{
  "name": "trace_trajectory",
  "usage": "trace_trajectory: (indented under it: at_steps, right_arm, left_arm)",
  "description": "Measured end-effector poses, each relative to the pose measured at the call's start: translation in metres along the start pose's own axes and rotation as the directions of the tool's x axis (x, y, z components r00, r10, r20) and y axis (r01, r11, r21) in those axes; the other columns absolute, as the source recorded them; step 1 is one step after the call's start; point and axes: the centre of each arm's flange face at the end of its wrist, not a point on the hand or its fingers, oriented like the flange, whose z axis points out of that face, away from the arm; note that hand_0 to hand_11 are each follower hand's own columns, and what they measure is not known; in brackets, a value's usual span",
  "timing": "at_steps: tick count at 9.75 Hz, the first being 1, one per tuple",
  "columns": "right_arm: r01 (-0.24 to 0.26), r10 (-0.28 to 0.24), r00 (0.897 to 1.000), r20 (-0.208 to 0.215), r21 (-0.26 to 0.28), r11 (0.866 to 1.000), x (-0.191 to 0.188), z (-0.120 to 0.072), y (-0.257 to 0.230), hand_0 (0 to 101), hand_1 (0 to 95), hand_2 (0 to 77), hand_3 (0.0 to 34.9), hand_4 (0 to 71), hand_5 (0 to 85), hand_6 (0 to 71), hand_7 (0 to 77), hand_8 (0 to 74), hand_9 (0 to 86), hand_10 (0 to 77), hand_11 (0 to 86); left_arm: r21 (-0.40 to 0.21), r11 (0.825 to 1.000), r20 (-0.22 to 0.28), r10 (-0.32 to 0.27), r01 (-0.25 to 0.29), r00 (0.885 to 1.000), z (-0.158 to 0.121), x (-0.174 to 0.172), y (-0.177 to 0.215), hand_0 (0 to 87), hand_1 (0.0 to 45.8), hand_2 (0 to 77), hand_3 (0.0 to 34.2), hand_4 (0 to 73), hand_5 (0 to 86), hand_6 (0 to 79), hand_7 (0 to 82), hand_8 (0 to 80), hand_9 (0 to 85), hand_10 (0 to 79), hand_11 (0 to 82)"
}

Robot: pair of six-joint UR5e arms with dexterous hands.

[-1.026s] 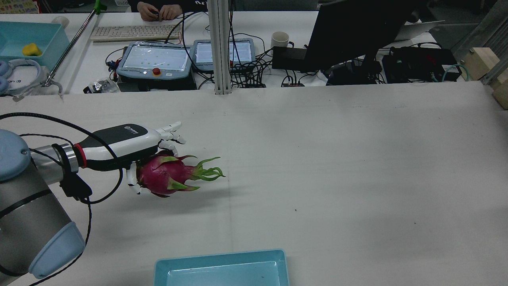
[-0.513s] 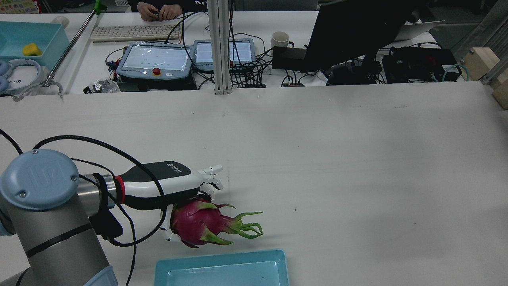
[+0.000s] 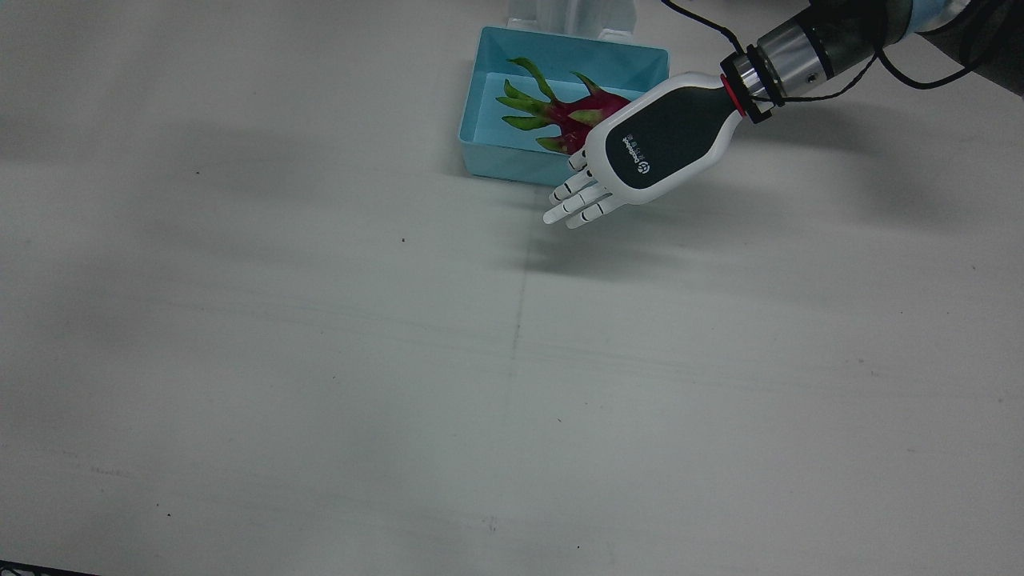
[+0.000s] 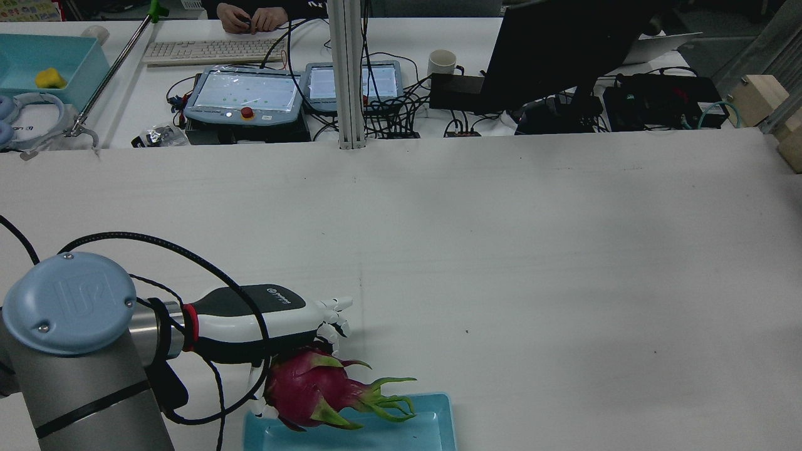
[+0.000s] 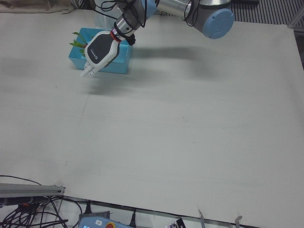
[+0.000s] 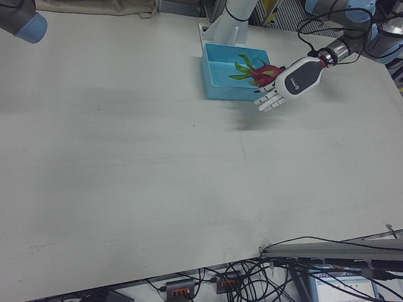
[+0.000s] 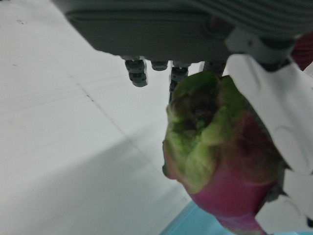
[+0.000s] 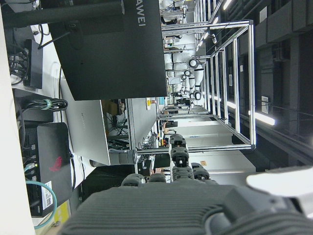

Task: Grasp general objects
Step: 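Lower the dragon fruit into the tray and open the left hand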

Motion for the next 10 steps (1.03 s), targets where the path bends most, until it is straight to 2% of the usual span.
trace_trajectory:
  at_steps: [3, 5, 7, 8, 9, 10]
  right_arm:
    - [0.0, 0.0, 1.0, 0.0, -0.001, 1.0, 0.0, 0.0, 0.001, 0, 5.4, 1.6, 0.0, 0.0, 0.5, 0.0, 0.0, 0.0, 0.5, 0.0, 0.5]
    - [0.0, 0.0, 1.0, 0.0, -0.001, 1.0, 0.0, 0.0, 0.001, 0, 5.4, 1.6, 0.0, 0.0, 0.5, 0.0, 0.0, 0.0, 0.5, 0.0, 0.5]
    - [0.0, 0.0, 1.0, 0.0, -0.001, 1.0, 0.0, 0.0, 0.001, 0, 5.4, 1.6, 0.0, 0.0, 0.5, 0.0, 0.0, 0.0, 0.5, 0.0, 0.5]
    - [0.0, 0.0, 1.0, 0.0, -0.002, 1.0, 0.0, 0.0, 0.001, 0, 5.4, 1.6, 0.0, 0.0, 0.5, 0.0, 0.0, 0.0, 0.5, 0.0, 0.5]
    - [0.0, 0.0, 1.0, 0.0, -0.002, 1.0, 0.0, 0.0, 0.001, 0, 5.4, 1.6, 0.0, 0.0, 0.5, 0.0, 0.0, 0.0, 0.5, 0.0, 0.5]
    - [0.0, 0.0, 1.0, 0.0, -0.001, 1.0, 0.0, 0.0, 0.001, 0, 5.4, 1.6, 0.0, 0.0, 0.5, 0.0, 0.0, 0.0, 0.5, 0.0, 0.5]
  left_arm:
    - [-0.081, 0.997, 0.006, -0.008, 0.008, 1.0, 0.002, 0.008, 0.043, 62.0, 0.0, 44.2, 0.0, 27.8, 31.6, 10.4, 21.8, 1.6, 3.3, 6.5, 10.4]
    - [-0.124, 0.992, -0.015, -0.02, 0.018, 1.0, 0.007, 0.013, 0.066, 62.5, 0.0, 44.7, 0.0, 27.8, 32.7, 10.4, 21.8, 1.6, 3.3, 6.0, 10.4]
    - [-0.135, 0.991, -0.032, -0.025, 0.021, 0.999, 0.008, 0.016, 0.072, 63.3, 0.0, 44.7, 0.0, 27.8, 33.3, 8.7, 21.8, 1.6, 3.3, 1.1, 2.7]
    - [-0.138, 0.99, -0.033, -0.024, 0.019, 0.999, 0.008, 0.015, 0.074, 61.6, 0.0, 44.7, 0.0, 27.8, 33.3, 8.7, 21.8, 1.6, 3.3, 1.1, 2.7]
    - [-0.146, 0.989, -0.035, -0.022, 0.016, 0.999, 0.007, 0.014, 0.078, 58.9, 0.0, 44.7, 0.0, 27.8, 32.2, 1.1, 9.8, 1.6, 3.8, 1.1, 1.6]
    - [-0.155, 0.988, -0.04, -0.019, 0.013, 0.999, 0.007, 0.015, 0.082, 58.9, 0.0, 44.7, 0.0, 27.8, 32.2, 1.1, 9.8, 1.6, 3.8, 1.1, 1.6]
